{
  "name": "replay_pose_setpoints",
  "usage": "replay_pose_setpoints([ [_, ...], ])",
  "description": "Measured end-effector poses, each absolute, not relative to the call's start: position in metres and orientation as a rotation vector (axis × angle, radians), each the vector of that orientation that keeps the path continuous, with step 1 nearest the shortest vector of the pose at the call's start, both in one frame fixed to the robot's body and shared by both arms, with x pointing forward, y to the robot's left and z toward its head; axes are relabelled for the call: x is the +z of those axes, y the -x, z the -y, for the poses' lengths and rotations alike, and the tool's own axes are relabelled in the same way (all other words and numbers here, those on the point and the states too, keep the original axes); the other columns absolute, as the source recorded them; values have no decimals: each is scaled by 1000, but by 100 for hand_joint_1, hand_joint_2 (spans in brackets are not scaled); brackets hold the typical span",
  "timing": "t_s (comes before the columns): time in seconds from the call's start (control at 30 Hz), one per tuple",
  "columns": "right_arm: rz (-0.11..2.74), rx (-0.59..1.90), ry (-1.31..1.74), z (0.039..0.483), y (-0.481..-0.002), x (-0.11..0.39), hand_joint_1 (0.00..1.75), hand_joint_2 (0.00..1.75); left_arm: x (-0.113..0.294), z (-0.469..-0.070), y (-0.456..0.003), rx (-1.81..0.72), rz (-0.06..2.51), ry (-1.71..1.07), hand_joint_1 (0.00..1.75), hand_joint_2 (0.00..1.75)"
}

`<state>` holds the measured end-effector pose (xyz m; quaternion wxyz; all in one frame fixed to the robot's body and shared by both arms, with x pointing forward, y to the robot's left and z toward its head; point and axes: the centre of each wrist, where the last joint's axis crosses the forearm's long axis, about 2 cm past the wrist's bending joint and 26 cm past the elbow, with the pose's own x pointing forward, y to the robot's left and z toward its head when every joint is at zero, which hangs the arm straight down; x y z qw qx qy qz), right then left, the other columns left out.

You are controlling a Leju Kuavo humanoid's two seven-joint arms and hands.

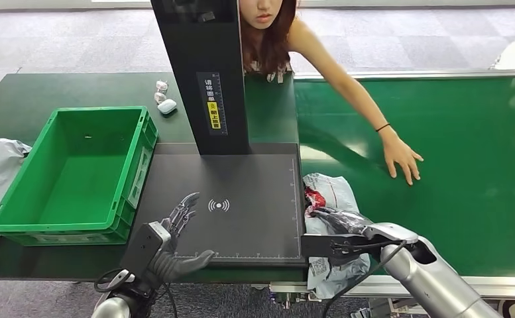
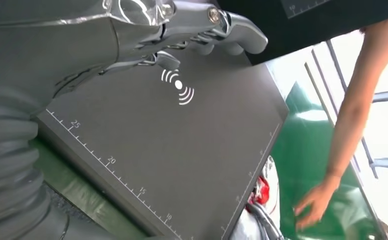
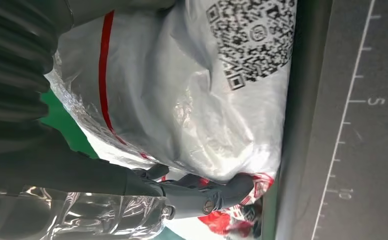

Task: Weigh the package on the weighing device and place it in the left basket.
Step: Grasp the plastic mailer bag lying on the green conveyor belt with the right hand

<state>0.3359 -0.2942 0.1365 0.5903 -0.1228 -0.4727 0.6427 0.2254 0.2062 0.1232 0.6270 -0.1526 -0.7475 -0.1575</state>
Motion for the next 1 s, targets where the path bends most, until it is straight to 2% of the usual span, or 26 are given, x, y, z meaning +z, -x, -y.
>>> replay_pose_setpoints([
  [0.37,1031,1493,234,295,-345,127,0,175,119,-204,-226,-364,1692,360,0,175],
  [0.4,1016,1500,231,295,-345,125,21,175,118,-204,-226,-365,1689,362,0,175],
  [0.5,983,1522,231,295,-345,116,152,175,117,-202,-227,-365,1684,370,0,175],
  [0.53,979,1528,231,296,-346,114,175,175,117,-202,-227,-363,1683,370,0,175],
  [1.0,995,1530,299,306,-352,117,175,175,112,-203,-222,-341,1672,359,0,175],
])
